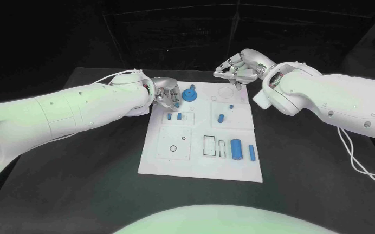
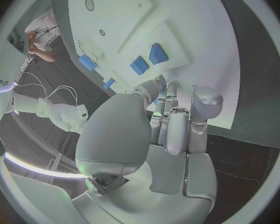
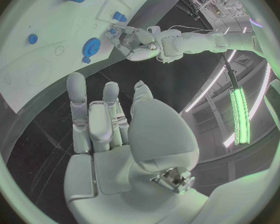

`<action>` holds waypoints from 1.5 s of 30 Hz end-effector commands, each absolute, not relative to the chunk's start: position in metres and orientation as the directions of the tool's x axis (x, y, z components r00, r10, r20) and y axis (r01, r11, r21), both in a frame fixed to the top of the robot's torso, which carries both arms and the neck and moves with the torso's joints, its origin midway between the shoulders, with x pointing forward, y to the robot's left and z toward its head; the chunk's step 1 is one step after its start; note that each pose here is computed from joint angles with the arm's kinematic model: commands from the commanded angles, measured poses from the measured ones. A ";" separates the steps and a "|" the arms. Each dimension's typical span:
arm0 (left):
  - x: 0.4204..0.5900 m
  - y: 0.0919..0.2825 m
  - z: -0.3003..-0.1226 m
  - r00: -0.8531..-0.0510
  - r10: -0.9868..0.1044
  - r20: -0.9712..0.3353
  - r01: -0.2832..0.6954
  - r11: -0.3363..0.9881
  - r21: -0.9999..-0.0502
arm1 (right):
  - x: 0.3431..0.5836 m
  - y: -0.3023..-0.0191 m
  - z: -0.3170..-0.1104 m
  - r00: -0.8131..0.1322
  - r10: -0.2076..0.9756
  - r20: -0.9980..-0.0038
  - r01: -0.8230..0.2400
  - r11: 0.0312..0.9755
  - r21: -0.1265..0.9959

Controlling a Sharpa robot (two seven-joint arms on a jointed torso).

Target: Assemble the parts on the task board

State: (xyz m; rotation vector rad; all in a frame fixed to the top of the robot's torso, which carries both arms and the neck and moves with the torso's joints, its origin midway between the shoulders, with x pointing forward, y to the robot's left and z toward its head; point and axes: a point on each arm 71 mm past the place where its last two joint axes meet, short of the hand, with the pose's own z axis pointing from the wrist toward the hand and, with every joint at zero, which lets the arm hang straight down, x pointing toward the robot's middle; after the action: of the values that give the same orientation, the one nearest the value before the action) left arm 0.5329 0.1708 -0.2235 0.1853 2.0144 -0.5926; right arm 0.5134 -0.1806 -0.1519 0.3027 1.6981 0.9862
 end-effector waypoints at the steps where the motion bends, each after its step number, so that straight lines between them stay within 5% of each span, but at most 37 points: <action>1: 0.533 0.171 -0.222 -0.489 -0.116 -0.865 0.362 0.875 -0.322 | 0.513 -0.179 -0.150 -0.373 0.635 -0.677 -0.279 0.619 0.734; 14: 0.535 0.180 -0.222 -0.486 -0.151 -0.861 0.325 0.883 -0.338 | 0.514 -0.180 -0.152 -0.383 0.620 -0.684 -0.275 0.631 0.726; 27: 0.534 0.223 -0.209 -0.468 -0.269 -0.842 0.242 0.877 -0.415 | 0.517 -0.188 -0.156 -0.382 0.492 -0.782 -0.326 0.720 0.612; 36: 0.528 0.240 -0.178 -0.358 -0.767 -0.532 0.233 0.478 -0.847 | 0.519 -0.201 -0.157 -0.262 0.339 -0.904 -0.416 0.805 0.423; 40: 0.523 0.246 -0.171 -0.343 -0.899 -0.273 0.194 0.216 -0.957 | 0.514 -0.202 -0.163 -0.195 0.224 -0.955 -0.473 0.832 0.291; 45: 0.517 0.250 -0.168 -0.330 -0.941 -0.074 0.156 0.023 -0.988 | 0.509 -0.200 -0.173 -0.158 0.132 -0.979 -0.504 0.842 0.195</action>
State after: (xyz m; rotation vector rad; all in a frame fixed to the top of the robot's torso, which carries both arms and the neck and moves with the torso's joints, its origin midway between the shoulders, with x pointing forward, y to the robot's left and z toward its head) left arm 0.5168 0.2441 -0.1762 -0.6499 1.5680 -1.3081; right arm 0.5105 -0.2028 -0.1741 -0.1513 1.6973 0.6627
